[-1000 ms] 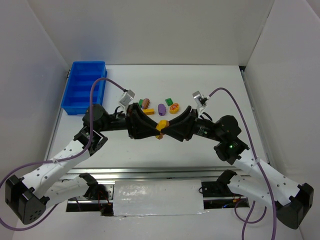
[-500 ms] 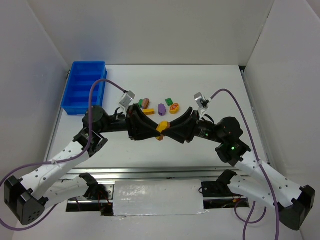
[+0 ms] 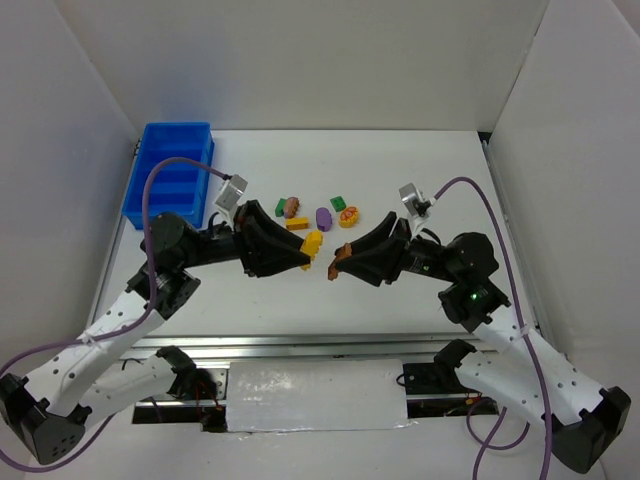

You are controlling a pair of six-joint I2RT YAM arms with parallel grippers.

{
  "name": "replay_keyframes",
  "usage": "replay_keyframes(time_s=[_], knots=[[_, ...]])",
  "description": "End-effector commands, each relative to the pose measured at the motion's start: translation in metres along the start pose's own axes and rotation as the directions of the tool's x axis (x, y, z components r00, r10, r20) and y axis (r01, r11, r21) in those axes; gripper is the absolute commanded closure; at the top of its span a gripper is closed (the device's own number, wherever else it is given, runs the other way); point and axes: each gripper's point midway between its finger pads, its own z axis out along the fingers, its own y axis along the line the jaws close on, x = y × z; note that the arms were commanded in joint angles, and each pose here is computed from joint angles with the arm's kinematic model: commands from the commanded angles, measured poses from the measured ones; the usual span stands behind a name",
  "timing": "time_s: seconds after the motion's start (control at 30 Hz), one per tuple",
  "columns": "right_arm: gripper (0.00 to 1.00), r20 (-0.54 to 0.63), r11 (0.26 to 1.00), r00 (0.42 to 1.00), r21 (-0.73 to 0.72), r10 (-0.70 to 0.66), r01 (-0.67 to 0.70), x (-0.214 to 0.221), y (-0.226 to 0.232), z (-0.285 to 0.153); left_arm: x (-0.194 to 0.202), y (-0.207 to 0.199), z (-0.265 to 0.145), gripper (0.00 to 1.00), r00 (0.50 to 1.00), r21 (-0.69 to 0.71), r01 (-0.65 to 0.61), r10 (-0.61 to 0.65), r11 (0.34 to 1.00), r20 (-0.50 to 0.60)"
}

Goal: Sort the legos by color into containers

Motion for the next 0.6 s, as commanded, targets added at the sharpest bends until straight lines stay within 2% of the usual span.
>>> replay_keyframes(time_s=[0.0, 0.1, 0.2, 0.3, 0.37, 0.43, 0.47, 0.53, 0.57], knots=[[1.00, 0.028, 0.998, 0.997, 0.019, -0.066, 0.065, -0.017, 0.005, -0.003, -0.019, 0.005, -0.001, 1.00, 0.998, -0.078, -0.051, 0.053, 0.996, 0.024], [1.00, 0.054, 0.985, 0.992, 0.140, -0.114, 0.105, -0.026, -0.007, -0.012, -0.026, 0.029, -0.007, 1.00, 0.999, -0.212, -0.041, 0.045, 0.976, 0.012], [1.00, 0.049, 0.967, 0.992, 0.232, -0.119, 0.104, -0.025, -0.017, -0.022, -0.047, 0.056, -0.022, 1.00, 0.998, -0.381, -0.025, 0.042, 0.924, 0.037], [1.00, 0.040, 0.961, 0.994, 0.262, -0.105, 0.091, -0.021, -0.021, -0.026, -0.069, 0.091, -0.047, 1.00, 0.996, -0.564, 0.021, 0.031, 0.825, 0.082], [1.00, 0.042, 0.958, 0.993, 0.274, -0.106, 0.091, -0.019, -0.023, -0.029, -0.086, 0.134, -0.073, 1.00, 0.990, -0.736, 0.070, 0.041, 0.673, 0.132], [1.00, 0.043, 0.953, 0.993, 0.290, -0.109, 0.092, -0.018, -0.024, -0.032, -0.105, 0.150, -0.099, 1.00, 0.986, -0.846, 0.104, 0.060, 0.523, 0.159], [1.00, 0.042, 0.950, 0.993, 0.297, -0.110, 0.092, -0.018, -0.025, -0.033, -0.115, 0.165, -0.120, 1.00, 0.978, -0.905, 0.132, 0.096, 0.405, 0.186], [1.00, 0.034, 0.952, 0.994, 0.293, -0.108, 0.093, -0.015, -0.024, -0.034, -0.135, 0.189, -0.148, 1.00, 0.970, -0.954, 0.169, 0.131, 0.246, 0.205], [1.00, 0.032, 0.953, 0.994, 0.290, -0.106, 0.092, -0.015, -0.023, -0.034, -0.139, 0.213, -0.165, 1.00, 0.967, -0.969, 0.198, 0.136, 0.146, 0.217]])
